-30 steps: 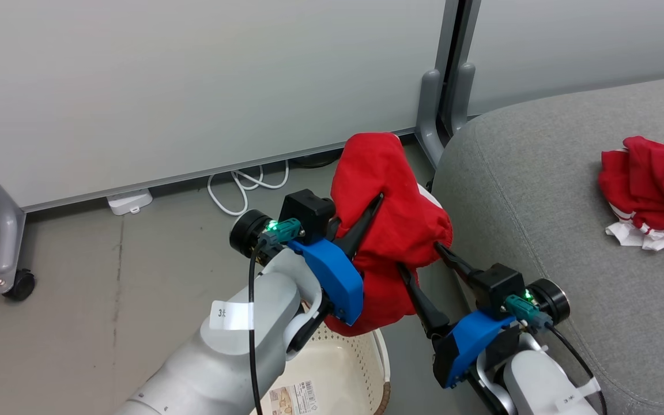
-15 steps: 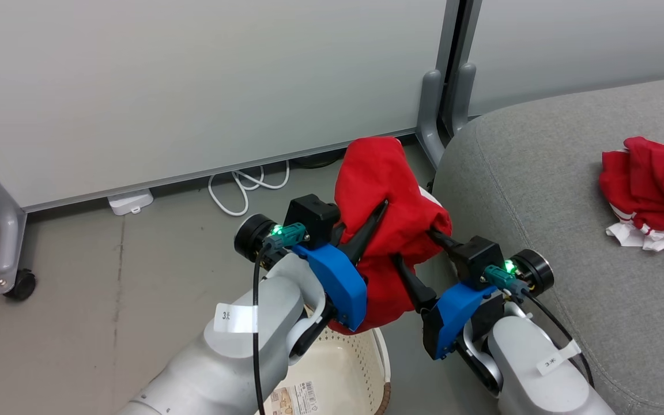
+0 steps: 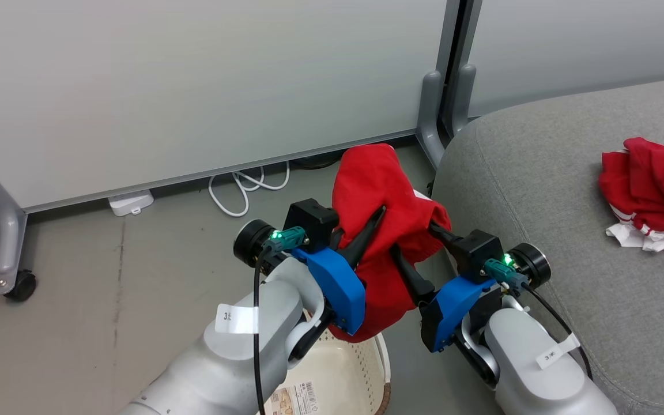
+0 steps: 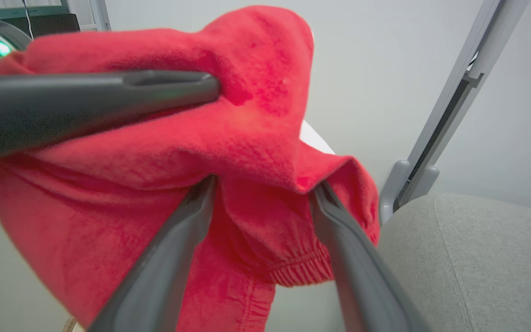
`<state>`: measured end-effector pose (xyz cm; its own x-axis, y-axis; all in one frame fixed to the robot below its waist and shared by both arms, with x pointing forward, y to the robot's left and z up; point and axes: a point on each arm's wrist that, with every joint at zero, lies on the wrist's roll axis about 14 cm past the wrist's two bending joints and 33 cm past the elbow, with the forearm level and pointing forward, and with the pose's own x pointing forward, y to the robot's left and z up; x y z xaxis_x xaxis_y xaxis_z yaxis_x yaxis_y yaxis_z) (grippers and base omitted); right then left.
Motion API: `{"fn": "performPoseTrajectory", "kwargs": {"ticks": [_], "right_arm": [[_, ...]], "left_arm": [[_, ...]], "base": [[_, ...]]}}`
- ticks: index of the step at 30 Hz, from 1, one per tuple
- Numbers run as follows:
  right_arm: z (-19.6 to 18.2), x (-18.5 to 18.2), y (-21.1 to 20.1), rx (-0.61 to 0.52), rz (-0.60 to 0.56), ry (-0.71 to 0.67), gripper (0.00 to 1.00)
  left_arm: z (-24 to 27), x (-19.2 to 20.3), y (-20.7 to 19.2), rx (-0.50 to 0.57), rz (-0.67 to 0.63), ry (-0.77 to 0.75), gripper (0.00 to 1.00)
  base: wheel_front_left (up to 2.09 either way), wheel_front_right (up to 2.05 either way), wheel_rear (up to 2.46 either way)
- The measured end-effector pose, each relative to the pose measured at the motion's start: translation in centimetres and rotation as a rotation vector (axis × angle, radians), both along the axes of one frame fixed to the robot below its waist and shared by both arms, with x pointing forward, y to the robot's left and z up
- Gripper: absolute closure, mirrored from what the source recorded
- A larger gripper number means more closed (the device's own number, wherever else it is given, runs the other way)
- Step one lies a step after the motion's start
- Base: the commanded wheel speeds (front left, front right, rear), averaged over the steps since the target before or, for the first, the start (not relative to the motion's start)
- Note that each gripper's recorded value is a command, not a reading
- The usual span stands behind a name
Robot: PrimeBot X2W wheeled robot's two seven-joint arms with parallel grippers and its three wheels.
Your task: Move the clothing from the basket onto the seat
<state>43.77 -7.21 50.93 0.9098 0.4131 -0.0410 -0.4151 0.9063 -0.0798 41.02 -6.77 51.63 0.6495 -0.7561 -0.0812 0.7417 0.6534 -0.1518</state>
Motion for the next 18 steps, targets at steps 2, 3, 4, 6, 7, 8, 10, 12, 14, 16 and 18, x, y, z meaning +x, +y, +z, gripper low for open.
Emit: {"fn": "performPoseTrajectory", "kwargs": {"ticks": [2, 3, 4, 6, 7, 8, 10, 12, 14, 16, 18], "right_arm": [[-0.2, 0.1, 0.0, 0.001, 0.0, 0.007, 0.0], [-0.1, 0.2, 0.0, -0.002, 0.002, 0.006, 0.0], [-0.1, 0.3, 0.1, -0.007, 0.007, 0.005, 0.0], [-0.3, 0.4, 0.4, -0.019, 0.019, 0.011, 0.0], [-0.5, 0.4, 0.5, -0.023, 0.022, 0.02, 0.0], [-0.8, 0.4, 0.6, -0.027, 0.025, 0.028, 0.0], [-1.0, 0.6, 0.7, -0.036, 0.03, 0.038, 0.0], [-1.1, 0.8, 0.8, -0.041, 0.035, 0.045, 0.0], [-1.2, 1.0, 1.0, -0.045, 0.041, 0.051, 0.0], [-1.3, 1.1, 1.3, -0.048, 0.051, 0.057, 0.0], [-1.3, 1.1, 1.6, -0.047, 0.062, 0.062, 0.0]], "left_arm": [[-0.1, 0.0, -0.1, 0.001, -0.003, 0.004, 1.0], [-0.2, -0.1, -0.1, 0.001, -0.006, 0.006, 1.0], [-0.3, -0.1, -0.2, 0.002, -0.009, 0.007, 1.0], [-0.4, -0.2, -0.4, 0.0, -0.015, 0.011, 1.0], [-0.4, -0.3, -0.4, 0.001, -0.018, 0.012, 1.0], [-0.4, -0.3, -0.4, 0.001, -0.02, 0.012, 1.0], [-0.4, -0.3, -0.5, -0.002, -0.023, 0.014, 1.0], [-0.2, -0.2, -0.5, -0.004, -0.026, 0.01, 1.0], [-0.2, -0.3, -0.6, -0.002, -0.029, 0.01, 1.0], [-0.3, -0.3, -0.6, -0.002, -0.031, 0.013, 1.0], [-0.3, -0.3, -0.6, 0.0, -0.034, 0.011, 1.0]], "base": [[0.0, 0.0, 0.0], [0.0, 0.0, 0.0], [0.0, 0.0, 0.0], [0.0, 0.0, 0.0], [0.0, 0.0, 0.0], [0.0, 0.0, 0.0], [0.0, 0.0, 0.0], [0.0, 0.0, 0.0], [0.0, 0.0, 0.0], [0.0, 0.0, 0.0], [0.0, 0.0, 0.0]]}}
